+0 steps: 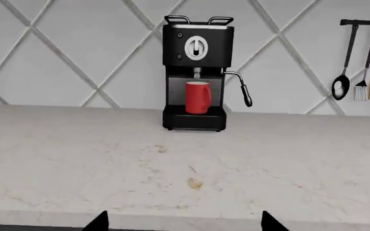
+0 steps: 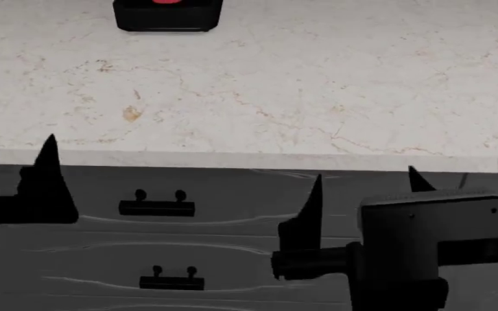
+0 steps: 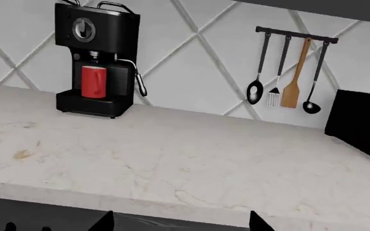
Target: Pick the mug from under the coffee machine dispenser and place it on the counter.
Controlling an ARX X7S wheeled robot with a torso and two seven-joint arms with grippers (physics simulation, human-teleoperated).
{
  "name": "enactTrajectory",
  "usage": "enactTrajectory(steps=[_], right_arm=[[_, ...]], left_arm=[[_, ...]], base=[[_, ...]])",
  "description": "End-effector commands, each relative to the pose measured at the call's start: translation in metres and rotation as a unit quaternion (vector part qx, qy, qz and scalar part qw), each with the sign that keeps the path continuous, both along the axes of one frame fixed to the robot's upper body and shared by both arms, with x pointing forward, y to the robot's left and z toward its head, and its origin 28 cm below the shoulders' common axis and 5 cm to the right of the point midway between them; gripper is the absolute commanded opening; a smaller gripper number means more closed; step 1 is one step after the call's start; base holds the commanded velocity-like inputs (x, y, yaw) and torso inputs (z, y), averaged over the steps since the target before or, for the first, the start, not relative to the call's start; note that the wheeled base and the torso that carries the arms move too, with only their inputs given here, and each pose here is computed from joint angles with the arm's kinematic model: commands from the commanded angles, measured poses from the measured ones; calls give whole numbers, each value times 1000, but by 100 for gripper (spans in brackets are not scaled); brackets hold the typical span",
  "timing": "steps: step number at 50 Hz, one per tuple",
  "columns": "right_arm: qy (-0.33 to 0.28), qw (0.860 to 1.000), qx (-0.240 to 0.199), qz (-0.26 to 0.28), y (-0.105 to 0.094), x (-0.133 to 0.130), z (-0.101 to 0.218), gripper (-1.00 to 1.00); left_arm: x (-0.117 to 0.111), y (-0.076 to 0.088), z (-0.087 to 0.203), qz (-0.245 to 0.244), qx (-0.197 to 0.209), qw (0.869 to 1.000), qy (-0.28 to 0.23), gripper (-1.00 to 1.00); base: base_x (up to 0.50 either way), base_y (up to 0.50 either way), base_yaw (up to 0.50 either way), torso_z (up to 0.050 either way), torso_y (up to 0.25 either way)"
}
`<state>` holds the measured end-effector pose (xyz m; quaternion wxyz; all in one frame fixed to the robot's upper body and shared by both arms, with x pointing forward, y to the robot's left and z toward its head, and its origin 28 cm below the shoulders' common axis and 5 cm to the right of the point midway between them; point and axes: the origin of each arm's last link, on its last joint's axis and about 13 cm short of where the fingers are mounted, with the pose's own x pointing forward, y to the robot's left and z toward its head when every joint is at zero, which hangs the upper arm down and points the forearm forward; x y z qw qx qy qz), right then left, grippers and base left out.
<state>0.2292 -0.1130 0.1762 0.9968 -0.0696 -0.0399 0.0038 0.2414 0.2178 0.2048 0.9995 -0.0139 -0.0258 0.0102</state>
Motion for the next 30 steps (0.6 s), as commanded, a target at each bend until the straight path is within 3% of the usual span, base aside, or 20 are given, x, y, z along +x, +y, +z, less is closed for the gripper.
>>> enactTrajectory(steps=[1, 3, 4, 12, 13, 14, 15, 16, 17, 18, 21, 22, 25, 30], right_arm=[[-32, 999, -34, 5, -8, 0, 73, 100], [-39, 999, -31, 3, -8, 2, 71, 100], [-28, 999, -26, 8, -8, 3, 51, 100], [-28, 999, -26, 8, -8, 3, 51, 100], [-29, 999, -31, 12, -7, 3, 52, 100], [-31, 999, -33, 11, -6, 3, 53, 100], [-29, 999, -32, 15, -5, 3, 53, 100], [-29, 999, -33, 14, -5, 3, 53, 100], [-27, 999, -34, 14, -4, 3, 53, 100], [-28, 999, -33, 13, -4, 3, 53, 100], [-27, 998, -48, 1, -3, 1, 54, 100], [-26, 999, -46, -2, -3, 0, 54, 100], [-24, 999, -43, -11, -4, 2, 53, 100], [-24, 998, -52, -15, -4, 5, 55, 100]], left_arm=[[-4, -4, 81, 1, 18, 999, -35, 100], [-12, -5, 84, -12, 2, 999, -45, 100], [-16, -6, 67, -24, -2, 999, -40, 100], [-15, -6, 66, -24, -2, 999, -40, 100], [-16, 0, 72, -36, -52, 997, -42, 100], [-17, 4, 74, 20, 0, 996, -89, 100], [-12, 11, 73, 40, -37, 996, -69, 100], [-12, 14, 73, 42, -48, 996, -67, 100], [-11, 20, 74, 90, -39, 991, -92, 100], [-12, 23, 74, 108, -40, 988, -104, 100], [-22, 40, 76, 191, -93, 966, -146, 100], [-24, 42, 76, 197, -126, 961, -147, 100], [-32, 41, 79, 254, -107, 939, -208, 100], [-40, 42, 80, 289, -113, 919, -242, 100]], base=[[0, 0, 0, 0, 0], [0, 0, 0, 0, 0], [0, 0, 0, 0, 0], [0, 0, 0, 0, 0], [0, 0, 0, 0, 0], [0, 0, 0, 0, 0], [0, 0, 0, 0, 0], [0, 0, 0, 0, 0], [0, 0, 0, 0, 0], [0, 0, 0, 0, 0], [0, 0, 0, 0, 0], [0, 0, 0, 0, 0], [0, 0, 0, 0, 0], [0, 0, 0, 0, 0]])
